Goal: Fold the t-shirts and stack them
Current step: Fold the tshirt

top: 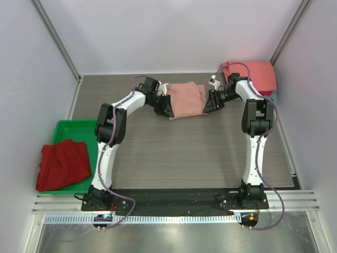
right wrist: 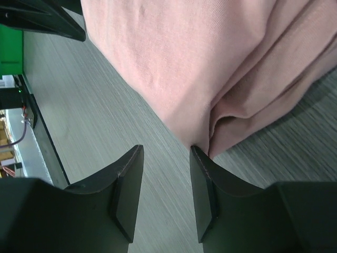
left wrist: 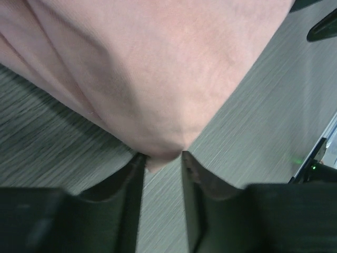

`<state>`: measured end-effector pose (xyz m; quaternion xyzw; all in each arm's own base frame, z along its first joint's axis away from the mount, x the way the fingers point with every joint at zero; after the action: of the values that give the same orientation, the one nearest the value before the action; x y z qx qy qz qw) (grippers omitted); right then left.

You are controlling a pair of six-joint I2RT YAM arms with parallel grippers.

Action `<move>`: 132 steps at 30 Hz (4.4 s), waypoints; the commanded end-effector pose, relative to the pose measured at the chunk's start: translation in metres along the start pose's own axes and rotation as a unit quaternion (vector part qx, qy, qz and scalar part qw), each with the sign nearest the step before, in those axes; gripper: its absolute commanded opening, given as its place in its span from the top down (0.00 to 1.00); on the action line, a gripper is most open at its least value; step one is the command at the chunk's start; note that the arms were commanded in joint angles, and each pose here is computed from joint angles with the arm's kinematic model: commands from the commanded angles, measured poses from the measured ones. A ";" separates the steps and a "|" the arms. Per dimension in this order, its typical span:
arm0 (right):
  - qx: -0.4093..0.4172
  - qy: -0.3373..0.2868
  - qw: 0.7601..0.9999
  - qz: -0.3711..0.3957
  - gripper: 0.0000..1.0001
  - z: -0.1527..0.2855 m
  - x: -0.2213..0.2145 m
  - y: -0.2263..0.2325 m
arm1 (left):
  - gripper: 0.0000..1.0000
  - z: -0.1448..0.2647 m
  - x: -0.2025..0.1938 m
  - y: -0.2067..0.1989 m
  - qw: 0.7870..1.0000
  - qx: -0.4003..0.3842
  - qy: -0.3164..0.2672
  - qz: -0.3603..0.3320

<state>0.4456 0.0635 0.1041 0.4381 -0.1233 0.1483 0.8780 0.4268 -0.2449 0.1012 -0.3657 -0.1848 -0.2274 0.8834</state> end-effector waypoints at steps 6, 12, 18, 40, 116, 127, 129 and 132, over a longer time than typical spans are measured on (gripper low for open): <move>0.007 0.007 0.999 0.049 0.61 -0.015 0.009 0.009 | 0.96 0.002 0.016 -0.006 0.999 0.001 -0.027 -0.031; -0.014 -0.002 0.996 0.086 0.61 0.001 0.008 0.021 | 1.00 0.008 0.016 -0.013 0.999 0.001 -0.026 -0.045; -0.038 -0.013 0.995 0.096 0.60 0.010 0.013 0.026 | 1.00 0.011 0.014 -0.016 0.999 -0.002 -0.022 -0.048; -0.060 -0.037 0.992 0.101 0.55 -0.003 0.031 0.005 | 1.00 0.017 0.012 -0.020 0.998 -0.002 -0.019 -0.052; -0.109 -0.105 0.980 0.127 0.49 -0.019 0.096 -0.026 | 0.47 0.008 0.109 0.023 0.969 0.099 -0.153 -0.165; -0.105 -0.082 0.984 0.118 0.52 -0.045 0.088 -0.029 | 0.51 -0.003 0.107 0.027 0.971 0.093 -0.152 -0.161; -0.106 -0.080 0.984 0.117 0.52 -0.045 0.087 -0.029 | 0.53 -0.005 0.107 0.028 0.971 0.092 -0.153 -0.161; -0.119 -0.081 0.983 0.117 0.52 -0.042 0.087 -0.029 | 0.55 -0.006 0.108 0.030 0.971 0.091 -0.155 -0.159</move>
<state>0.5358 0.0947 0.0870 0.3422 -0.2522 0.1993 0.8829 0.5200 -0.2567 0.1174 -0.2762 -0.3563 -0.2872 0.8452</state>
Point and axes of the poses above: each gripper's point midway between its finger pads, its own z axis back along the fingers, its own y axis along the line the jaws close on, x = y × z, the point moved 8 cm from there along z, back along the fingers, and after that the axes turned 9 degrees about -z, right-handed, at the moved point
